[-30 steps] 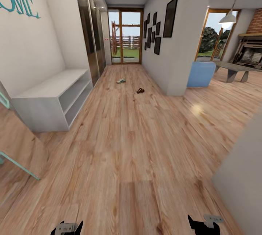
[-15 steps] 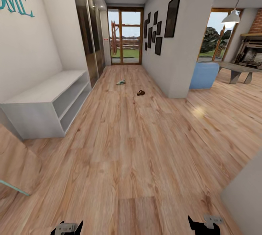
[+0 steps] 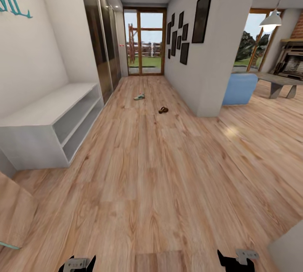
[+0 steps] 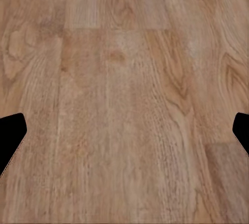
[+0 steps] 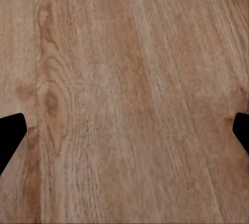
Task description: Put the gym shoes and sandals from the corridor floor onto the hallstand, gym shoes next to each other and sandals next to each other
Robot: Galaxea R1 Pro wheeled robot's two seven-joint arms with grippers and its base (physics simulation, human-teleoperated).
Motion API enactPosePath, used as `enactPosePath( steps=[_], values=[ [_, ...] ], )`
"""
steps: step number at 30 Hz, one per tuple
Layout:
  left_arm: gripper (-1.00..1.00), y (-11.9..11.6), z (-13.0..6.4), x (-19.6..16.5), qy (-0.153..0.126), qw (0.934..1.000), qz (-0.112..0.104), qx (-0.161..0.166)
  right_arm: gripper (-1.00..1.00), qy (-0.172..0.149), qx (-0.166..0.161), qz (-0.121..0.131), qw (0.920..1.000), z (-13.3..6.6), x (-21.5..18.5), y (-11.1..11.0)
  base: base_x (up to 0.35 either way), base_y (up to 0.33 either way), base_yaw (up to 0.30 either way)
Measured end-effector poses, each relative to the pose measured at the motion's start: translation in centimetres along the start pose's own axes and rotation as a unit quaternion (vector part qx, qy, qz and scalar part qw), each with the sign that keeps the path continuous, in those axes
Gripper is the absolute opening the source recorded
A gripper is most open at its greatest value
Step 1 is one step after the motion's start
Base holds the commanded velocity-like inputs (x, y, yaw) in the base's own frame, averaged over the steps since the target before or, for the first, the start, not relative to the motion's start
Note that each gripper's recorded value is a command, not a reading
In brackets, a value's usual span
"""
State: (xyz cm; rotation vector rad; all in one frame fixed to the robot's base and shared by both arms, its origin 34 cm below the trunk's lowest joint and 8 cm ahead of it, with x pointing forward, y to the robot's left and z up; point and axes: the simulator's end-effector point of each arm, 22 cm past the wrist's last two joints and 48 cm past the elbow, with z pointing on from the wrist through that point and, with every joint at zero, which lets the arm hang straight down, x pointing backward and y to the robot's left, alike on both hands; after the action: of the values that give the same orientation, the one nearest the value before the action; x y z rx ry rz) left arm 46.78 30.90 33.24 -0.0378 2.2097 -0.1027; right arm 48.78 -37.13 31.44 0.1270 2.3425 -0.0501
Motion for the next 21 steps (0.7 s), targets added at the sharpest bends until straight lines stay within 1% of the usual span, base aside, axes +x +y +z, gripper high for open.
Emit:
enactPosePath(
  steps=[21],
  values=[
    [1.0,0.01,0.0,-0.01,0.0,1.0,0.0,0.0,1.0,0.0,-0.001,0.0,1.0,0.0,0.03,0.11,0.34,0.0,0.0]
  ],
)
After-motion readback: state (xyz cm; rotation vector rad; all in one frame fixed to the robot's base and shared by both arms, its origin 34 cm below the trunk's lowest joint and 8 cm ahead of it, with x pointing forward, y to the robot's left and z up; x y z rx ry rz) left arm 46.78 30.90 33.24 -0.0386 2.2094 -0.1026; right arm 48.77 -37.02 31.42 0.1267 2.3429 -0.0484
